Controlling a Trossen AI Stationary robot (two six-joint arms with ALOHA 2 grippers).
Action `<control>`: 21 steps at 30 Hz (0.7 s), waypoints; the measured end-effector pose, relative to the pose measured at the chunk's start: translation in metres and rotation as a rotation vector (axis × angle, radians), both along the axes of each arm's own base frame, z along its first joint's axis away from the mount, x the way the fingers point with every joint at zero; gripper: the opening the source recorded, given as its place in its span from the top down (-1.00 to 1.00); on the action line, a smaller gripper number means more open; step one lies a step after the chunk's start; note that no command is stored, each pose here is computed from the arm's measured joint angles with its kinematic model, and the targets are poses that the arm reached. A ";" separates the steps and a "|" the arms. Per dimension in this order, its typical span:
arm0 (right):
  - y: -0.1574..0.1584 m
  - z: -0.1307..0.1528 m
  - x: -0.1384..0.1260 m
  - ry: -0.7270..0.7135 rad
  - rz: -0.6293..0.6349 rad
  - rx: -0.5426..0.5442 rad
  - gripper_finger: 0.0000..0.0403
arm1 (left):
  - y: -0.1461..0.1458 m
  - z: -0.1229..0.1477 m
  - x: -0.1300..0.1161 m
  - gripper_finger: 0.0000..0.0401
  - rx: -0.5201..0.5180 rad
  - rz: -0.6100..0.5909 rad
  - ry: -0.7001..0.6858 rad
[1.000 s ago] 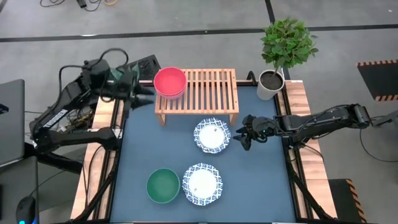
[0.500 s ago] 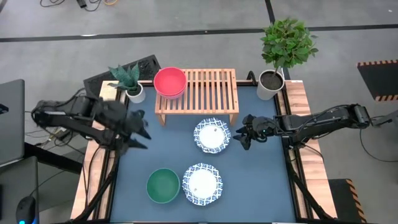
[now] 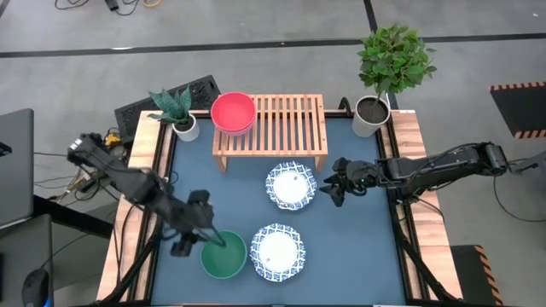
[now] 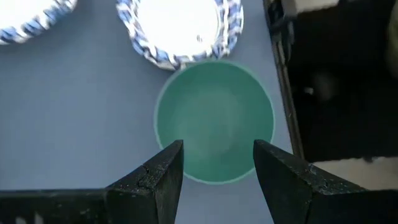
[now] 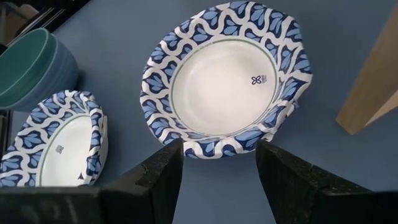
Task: Place and stack bowls onto a shelf
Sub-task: Stack the green bowl on top of the orange bowl on the shelf
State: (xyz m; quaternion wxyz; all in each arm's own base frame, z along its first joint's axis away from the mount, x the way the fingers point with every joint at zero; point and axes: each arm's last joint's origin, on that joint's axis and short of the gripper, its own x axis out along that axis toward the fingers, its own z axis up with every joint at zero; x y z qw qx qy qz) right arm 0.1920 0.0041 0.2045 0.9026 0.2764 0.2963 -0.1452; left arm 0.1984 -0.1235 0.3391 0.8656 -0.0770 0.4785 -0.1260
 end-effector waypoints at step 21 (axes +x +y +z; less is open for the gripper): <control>0.005 0.000 0.000 0.000 0.030 -0.005 -0.12 | -0.088 -0.070 0.021 0.11 0.057 -0.036 0.180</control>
